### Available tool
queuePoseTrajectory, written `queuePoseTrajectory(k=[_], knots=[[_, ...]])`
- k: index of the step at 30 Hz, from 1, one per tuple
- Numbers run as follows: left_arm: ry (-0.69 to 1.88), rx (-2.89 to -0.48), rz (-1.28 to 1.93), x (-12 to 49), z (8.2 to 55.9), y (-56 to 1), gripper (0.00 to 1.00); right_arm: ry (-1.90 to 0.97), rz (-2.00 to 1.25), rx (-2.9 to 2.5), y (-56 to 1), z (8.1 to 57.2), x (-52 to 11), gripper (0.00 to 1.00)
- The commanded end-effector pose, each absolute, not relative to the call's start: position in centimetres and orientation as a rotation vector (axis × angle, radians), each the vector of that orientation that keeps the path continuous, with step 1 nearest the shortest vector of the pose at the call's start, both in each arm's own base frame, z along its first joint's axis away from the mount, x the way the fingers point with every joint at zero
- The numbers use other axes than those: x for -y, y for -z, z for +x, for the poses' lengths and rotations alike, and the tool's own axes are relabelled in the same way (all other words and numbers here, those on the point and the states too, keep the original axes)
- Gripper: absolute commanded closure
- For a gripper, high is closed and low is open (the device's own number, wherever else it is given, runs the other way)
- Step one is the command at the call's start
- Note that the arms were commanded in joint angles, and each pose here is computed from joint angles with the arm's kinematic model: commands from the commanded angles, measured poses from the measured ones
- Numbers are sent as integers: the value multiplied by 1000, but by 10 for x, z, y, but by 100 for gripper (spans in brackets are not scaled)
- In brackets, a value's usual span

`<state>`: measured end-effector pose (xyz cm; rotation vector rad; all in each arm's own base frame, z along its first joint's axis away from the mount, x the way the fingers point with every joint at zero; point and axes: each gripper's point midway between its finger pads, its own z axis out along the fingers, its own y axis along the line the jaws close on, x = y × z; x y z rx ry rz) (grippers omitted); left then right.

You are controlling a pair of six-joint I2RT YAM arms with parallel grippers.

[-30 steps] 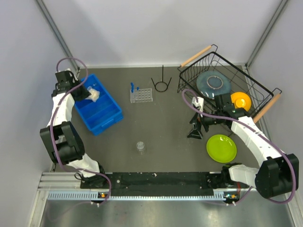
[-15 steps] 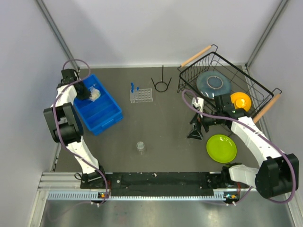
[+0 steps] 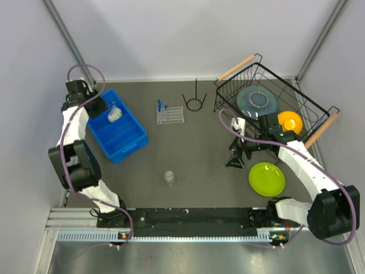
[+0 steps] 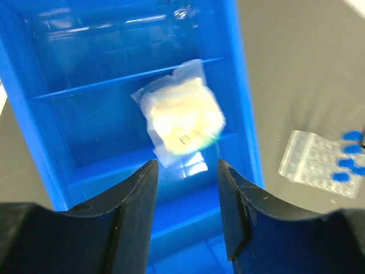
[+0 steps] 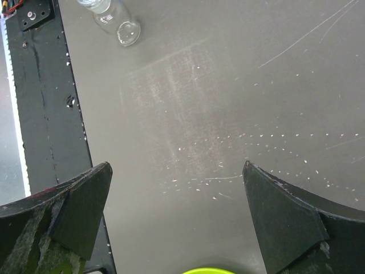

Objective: Organize the chemistry lab equipment

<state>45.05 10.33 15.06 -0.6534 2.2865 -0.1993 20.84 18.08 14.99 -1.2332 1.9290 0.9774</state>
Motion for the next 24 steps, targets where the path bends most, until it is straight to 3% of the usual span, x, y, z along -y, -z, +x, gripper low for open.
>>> queuePoseTrajectory(k=[1,7,11,16,19,24], knots=[[307,-2107,-525,-80,434,-221,44,-973,-1271,-1859,-156,209,-185,1],[562,-2089,-363,-15,381,-231,37,-955,-1283,-1846,-155,208,-184,1],[649,-2092,-203,35,340,-232,22,-949,-1302,-1832,-153,206,-183,1],[673,-2031,-17,80,288,-245,14,-946,-1315,-1835,-147,206,-182,1],[680,-2028,87,101,259,-249,1,-954,-1328,-1837,-142,204,-182,1],[689,-2067,145,115,224,-244,1,-964,-1334,-1839,-139,202,-182,1]])
